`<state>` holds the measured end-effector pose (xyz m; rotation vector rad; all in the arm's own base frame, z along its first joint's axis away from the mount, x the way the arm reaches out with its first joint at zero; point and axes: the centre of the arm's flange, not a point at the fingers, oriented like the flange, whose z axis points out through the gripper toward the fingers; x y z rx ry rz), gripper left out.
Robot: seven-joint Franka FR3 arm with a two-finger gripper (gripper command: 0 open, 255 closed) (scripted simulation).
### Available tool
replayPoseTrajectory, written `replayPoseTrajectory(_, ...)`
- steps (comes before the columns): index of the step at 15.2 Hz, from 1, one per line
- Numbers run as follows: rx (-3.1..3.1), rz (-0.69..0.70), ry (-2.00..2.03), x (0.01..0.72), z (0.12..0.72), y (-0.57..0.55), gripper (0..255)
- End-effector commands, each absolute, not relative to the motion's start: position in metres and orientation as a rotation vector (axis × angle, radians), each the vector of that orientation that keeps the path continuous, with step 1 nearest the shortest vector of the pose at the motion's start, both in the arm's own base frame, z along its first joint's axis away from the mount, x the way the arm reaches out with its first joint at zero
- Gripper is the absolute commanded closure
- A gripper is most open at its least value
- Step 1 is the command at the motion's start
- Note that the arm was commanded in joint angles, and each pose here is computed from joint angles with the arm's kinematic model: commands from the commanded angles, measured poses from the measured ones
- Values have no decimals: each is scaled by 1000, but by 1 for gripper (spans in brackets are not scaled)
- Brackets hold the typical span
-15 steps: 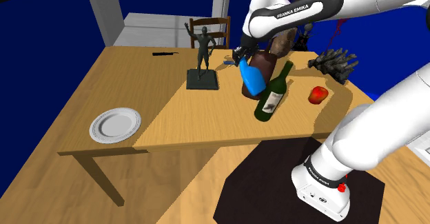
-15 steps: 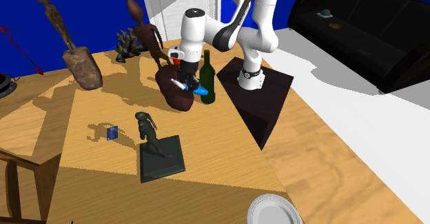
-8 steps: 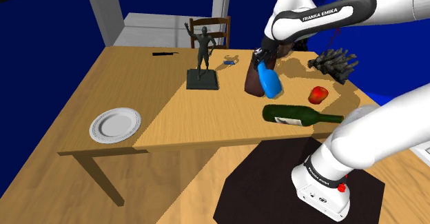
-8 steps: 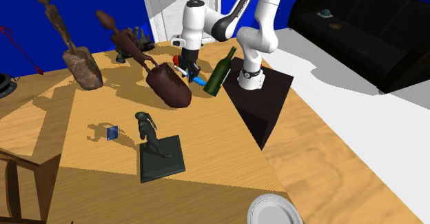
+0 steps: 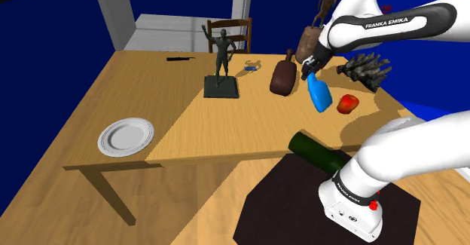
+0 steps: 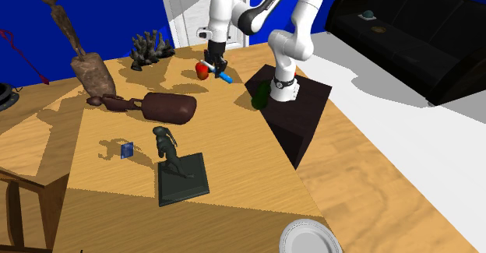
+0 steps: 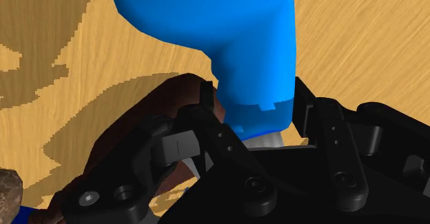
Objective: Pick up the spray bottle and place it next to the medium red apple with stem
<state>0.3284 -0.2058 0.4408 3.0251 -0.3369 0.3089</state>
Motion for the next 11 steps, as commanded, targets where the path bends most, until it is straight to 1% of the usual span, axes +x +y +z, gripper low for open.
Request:
replayPoseTrajectory(1, 3026, 309, -335, 306, 441, -219, 255)
replayPoseTrajectory(11, 3026, 309, -335, 197, 441, -293, 255)
